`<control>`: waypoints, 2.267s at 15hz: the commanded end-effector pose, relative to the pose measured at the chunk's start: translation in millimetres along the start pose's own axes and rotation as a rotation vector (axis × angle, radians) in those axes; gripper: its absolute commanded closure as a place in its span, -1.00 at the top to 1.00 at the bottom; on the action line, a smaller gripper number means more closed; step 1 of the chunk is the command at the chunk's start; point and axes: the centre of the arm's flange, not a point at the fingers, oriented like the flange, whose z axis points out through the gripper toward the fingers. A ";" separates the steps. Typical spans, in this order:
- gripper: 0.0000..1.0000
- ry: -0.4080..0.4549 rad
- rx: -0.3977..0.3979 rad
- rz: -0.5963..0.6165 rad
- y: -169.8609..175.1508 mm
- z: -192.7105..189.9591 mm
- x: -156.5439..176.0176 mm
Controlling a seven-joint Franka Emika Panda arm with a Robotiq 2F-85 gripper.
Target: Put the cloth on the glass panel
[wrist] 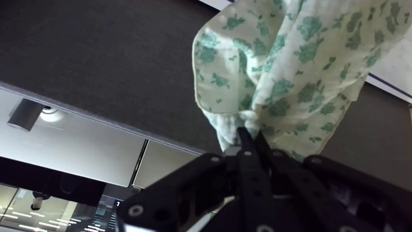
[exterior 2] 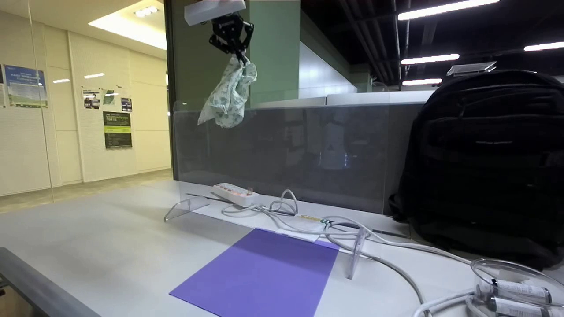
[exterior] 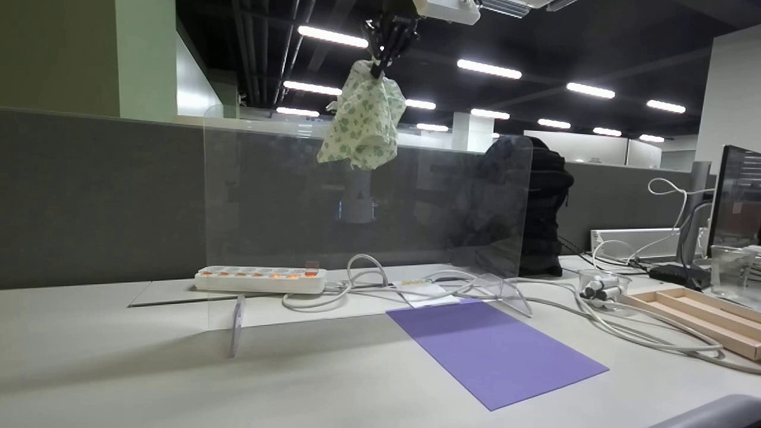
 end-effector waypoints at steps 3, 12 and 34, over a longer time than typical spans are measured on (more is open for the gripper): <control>-0.98 -0.077 -0.034 0.040 -0.4 15.1 -6.3; -0.98 -0.083 -0.118 0.218 -4.0 24.8 -13.5; 1.00 -0.198 -0.237 0.563 -26.4 25.6 -15.8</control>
